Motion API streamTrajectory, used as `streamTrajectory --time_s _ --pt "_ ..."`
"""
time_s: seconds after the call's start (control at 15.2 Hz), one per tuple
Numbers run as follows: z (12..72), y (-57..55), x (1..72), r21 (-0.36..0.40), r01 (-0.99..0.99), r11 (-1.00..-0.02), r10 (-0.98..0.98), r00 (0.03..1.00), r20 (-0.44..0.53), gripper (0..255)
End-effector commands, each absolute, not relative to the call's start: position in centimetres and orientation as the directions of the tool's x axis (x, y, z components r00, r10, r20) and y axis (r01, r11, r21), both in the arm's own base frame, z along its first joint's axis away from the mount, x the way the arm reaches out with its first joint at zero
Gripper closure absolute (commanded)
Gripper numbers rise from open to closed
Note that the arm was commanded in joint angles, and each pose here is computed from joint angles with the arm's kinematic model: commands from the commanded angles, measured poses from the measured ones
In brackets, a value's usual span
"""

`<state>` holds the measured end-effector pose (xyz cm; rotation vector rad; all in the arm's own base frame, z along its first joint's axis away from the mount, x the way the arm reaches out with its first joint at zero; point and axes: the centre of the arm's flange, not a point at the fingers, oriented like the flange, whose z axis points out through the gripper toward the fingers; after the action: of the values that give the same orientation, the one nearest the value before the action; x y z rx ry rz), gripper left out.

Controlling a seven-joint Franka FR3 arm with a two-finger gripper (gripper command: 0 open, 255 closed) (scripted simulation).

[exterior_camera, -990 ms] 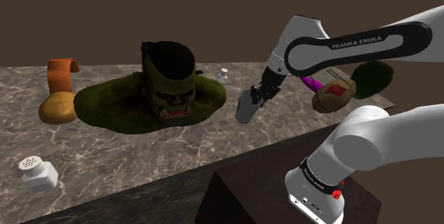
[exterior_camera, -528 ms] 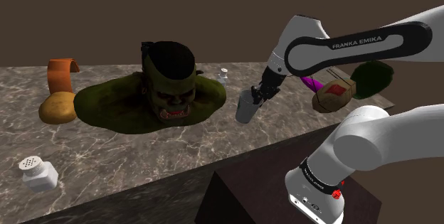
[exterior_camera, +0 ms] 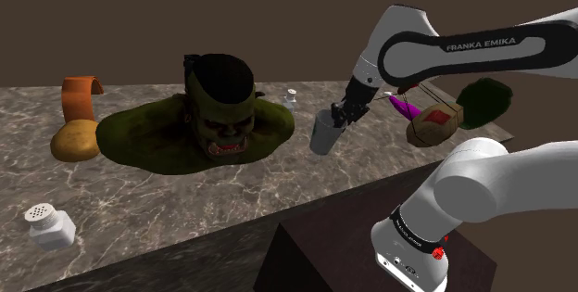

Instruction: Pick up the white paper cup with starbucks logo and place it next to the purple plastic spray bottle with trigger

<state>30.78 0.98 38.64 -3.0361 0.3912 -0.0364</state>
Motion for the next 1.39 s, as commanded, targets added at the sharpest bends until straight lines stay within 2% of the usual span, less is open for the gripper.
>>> streamTrajectory --time_s 0.0,1.32 --pt "39.8 1.1 30.8 -0.082 -0.252 -0.964 -0.254 0.967 0.013 255" --pt "50.3 1.1 30.8 -0.082 -0.252 -0.964 -0.254 0.967 0.013 255"
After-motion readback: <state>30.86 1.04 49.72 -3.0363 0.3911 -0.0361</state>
